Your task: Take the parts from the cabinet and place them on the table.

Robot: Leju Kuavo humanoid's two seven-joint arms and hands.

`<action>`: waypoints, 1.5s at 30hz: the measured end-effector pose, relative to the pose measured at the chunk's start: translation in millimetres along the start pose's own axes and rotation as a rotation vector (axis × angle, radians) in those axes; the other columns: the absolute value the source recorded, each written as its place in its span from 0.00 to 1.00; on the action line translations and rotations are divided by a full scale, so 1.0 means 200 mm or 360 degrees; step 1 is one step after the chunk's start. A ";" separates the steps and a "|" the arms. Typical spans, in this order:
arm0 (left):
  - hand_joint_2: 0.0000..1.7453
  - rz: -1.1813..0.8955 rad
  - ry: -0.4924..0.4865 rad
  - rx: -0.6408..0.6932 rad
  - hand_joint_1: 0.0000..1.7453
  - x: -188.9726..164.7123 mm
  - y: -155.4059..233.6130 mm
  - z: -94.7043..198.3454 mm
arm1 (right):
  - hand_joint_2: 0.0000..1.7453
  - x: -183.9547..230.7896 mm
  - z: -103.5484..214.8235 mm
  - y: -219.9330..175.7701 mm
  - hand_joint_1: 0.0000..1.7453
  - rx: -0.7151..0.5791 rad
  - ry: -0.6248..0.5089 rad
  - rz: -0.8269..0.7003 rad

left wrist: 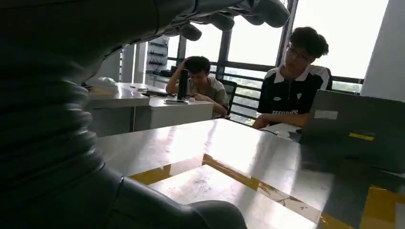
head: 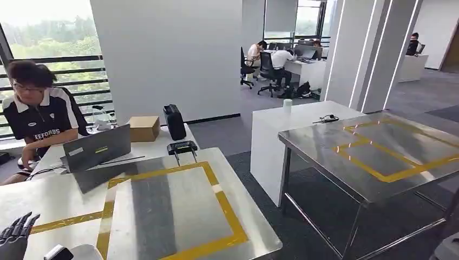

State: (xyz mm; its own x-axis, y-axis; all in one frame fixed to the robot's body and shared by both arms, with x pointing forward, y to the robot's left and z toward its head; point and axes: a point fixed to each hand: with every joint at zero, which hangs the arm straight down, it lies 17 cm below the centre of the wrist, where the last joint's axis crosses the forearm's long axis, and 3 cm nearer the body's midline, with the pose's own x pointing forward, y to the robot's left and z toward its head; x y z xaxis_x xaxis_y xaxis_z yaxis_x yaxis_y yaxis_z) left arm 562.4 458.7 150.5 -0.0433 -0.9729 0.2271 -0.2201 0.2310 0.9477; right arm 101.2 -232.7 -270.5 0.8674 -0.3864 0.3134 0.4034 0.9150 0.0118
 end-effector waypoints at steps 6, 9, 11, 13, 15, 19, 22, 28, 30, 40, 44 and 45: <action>1.00 0.0011 0.0005 0.0016 0.00 0.02 -0.01 0.00 | 0.00 0.01 0.00 0.01 0.00 -0.0002 -0.0008 -0.0009; 1.00 0.0014 0.0006 0.0014 0.00 0.02 -0.01 0.00 | 0.00 0.01 0.00 0.00 0.00 -0.0005 -0.0015 -0.0008; 1.00 0.0016 0.0008 0.0002 0.00 0.01 -0.03 0.01 | 0.00 0.01 0.00 0.01 0.00 -0.0001 -0.0015 -0.0009; 1.00 0.0018 0.0013 -0.0009 0.00 0.01 -0.04 0.02 | 0.00 0.01 0.00 0.01 0.00 0.0003 -0.0014 -0.0010; 1.00 0.0018 0.0013 -0.0009 0.00 0.01 -0.04 0.02 | 0.00 0.01 0.00 0.01 0.00 0.0002 -0.0014 -0.0009; 1.00 0.0013 0.0009 0.0002 0.00 0.01 -0.02 0.00 | 0.00 0.01 0.00 0.01 0.00 0.0004 -0.0007 -0.0010; 1.00 0.0010 0.0008 0.0005 0.00 0.02 -0.02 -0.01 | 0.00 0.00 0.00 0.01 0.00 -0.0003 0.0000 -0.0009; 1.00 0.0011 0.0014 -0.0004 0.00 0.02 -0.04 0.00 | 0.00 -0.01 0.00 0.01 0.00 -0.0010 0.0006 -0.0003; 1.00 0.0013 0.0019 -0.0001 0.00 0.02 -0.04 0.01 | 0.00 -0.01 0.00 0.01 0.00 -0.0010 0.0005 0.0001; 1.00 -0.0003 0.0032 0.0002 0.00 -0.01 -0.05 0.03 | 0.00 0.02 0.00 0.01 0.00 -0.0008 -0.0009 0.0007; 1.00 -0.0005 0.0041 -0.0023 0.00 -0.02 -0.08 0.06 | 0.00 0.01 0.00 0.01 0.00 -0.0007 -0.0006 0.0008; 1.00 -0.0005 0.0040 -0.0022 0.00 -0.02 -0.08 0.06 | 0.00 0.01 0.00 0.01 0.00 -0.0007 -0.0006 0.0008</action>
State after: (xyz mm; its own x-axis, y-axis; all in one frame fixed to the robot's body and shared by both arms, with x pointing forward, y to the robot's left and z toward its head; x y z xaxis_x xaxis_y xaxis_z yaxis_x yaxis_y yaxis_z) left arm 555.3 459.0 131.8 -0.0178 -0.9731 0.2296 -0.2068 0.2283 0.9514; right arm 104.1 -231.0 -269.9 0.8683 -0.3816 0.3168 0.4004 0.9163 0.0063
